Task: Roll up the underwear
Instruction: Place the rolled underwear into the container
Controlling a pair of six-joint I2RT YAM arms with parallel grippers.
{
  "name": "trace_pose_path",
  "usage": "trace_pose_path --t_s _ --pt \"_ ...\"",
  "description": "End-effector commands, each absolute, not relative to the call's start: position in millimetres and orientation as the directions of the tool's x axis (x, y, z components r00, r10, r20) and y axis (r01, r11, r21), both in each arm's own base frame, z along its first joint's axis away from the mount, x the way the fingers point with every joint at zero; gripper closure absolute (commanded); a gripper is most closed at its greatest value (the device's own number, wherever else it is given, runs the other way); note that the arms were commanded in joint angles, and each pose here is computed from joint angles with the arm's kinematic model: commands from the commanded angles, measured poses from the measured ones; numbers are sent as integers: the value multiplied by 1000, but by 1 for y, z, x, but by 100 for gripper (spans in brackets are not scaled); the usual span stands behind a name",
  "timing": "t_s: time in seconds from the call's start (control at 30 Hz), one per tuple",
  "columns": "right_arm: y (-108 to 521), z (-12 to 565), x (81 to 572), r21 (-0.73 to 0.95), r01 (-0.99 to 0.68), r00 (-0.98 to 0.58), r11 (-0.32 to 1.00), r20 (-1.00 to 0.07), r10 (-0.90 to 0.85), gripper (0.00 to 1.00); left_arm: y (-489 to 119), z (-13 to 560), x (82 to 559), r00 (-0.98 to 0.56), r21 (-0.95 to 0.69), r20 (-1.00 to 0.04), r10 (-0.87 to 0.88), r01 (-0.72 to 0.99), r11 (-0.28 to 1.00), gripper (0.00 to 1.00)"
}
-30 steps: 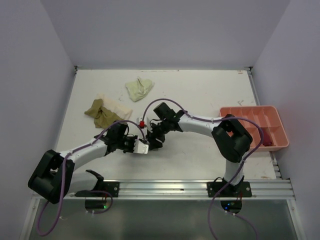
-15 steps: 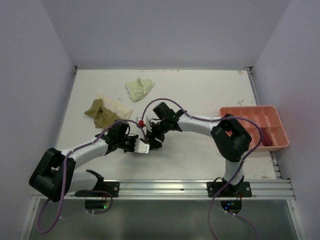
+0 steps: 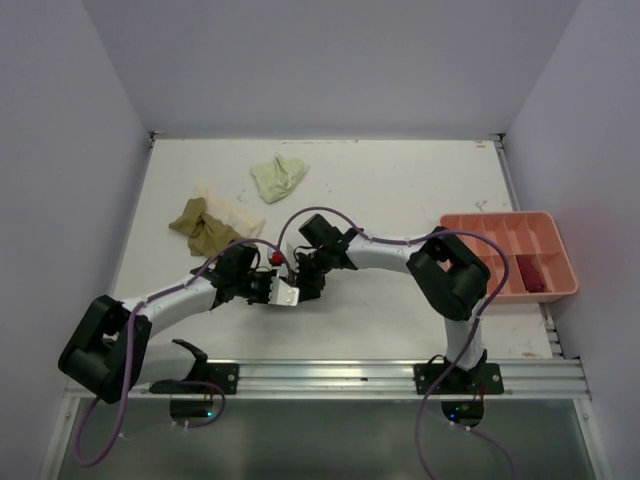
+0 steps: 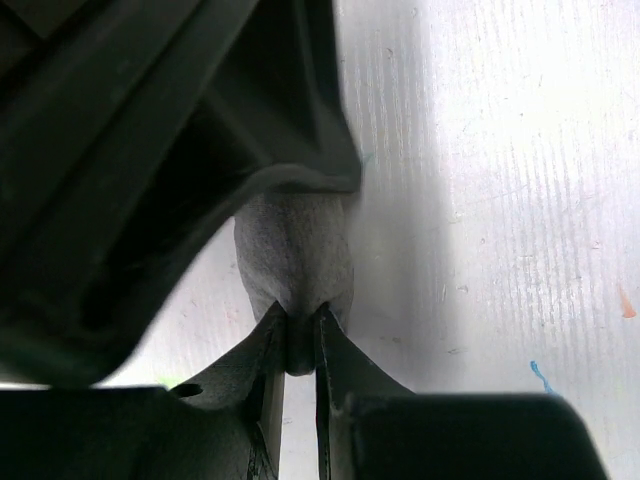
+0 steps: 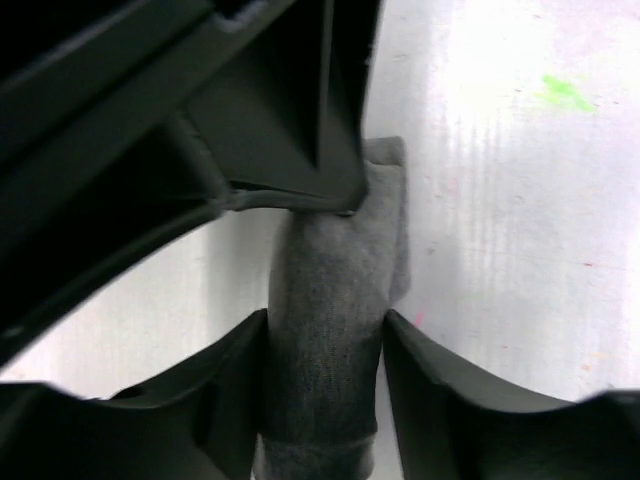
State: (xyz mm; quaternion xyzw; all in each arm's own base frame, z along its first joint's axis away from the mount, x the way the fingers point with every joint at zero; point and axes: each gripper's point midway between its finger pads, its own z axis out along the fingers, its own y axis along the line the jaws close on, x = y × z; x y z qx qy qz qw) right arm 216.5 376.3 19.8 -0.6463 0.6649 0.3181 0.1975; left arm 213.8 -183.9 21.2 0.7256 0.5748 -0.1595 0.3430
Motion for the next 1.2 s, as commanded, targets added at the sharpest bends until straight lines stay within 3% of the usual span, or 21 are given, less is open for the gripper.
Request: trace_pose_path --t_s 0.0,0.07,0.17,0.27,0.3,0.37,0.43,0.6,0.8,0.93,0.97,1.03,1.17 --pt "376 1 230 110 -994 -70 -3 -659 -749 51 -169 2 200 231 236 -578 782 965 -110 88" --pt "374 -3 232 98 -995 -68 6 -647 -759 58 -169 2 200 233 236 -579 781 965 -112 88" --pt "370 -9 231 88 -996 -62 7 -640 -765 85 -169 3 200 232 236 -578 783 965 -112 86" --pt "368 -6 226 111 -994 -79 11 -636 -767 100 -171 11 201 232 246 -587 776 964 -102 77" --pt "368 -4 227 113 -993 -88 20 -640 -763 100 -172 15 202 234 253 -594 770 963 -97 66" --pt "367 5 229 125 -991 -120 50 -650 -751 100 -177 31 207 232 278 -617 752 958 -68 54" --pt "365 15 234 137 -988 -149 76 -663 -733 100 -181 52 212 224 307 -644 731 951 -21 48" --pt "355 59 250 118 -978 -202 169 -716 -669 100 -188 127 226 209 383 -729 651 914 136 37" --pt "314 124 288 117 -935 -294 334 -783 -548 100 -182 174 235 21 242 -828 560 915 324 34" --pt "257 161 319 84 -865 -349 495 -811 -471 100 -187 190 240 -48 168 -872 487 906 390 28" --pt "242 165 322 80 -841 -371 534 -804 -465 100 -189 195 243 -40 170 -881 472 903 395 10" --pt "199 190 337 37 -775 -377 631 -828 -415 100 -193 198 247 -60 143 -893 446 902 408 0" --pt "110 222 349 -100 -610 -373 786 -839 -397 100 -198 203 262 -70 138 -898 434 892 430 0"
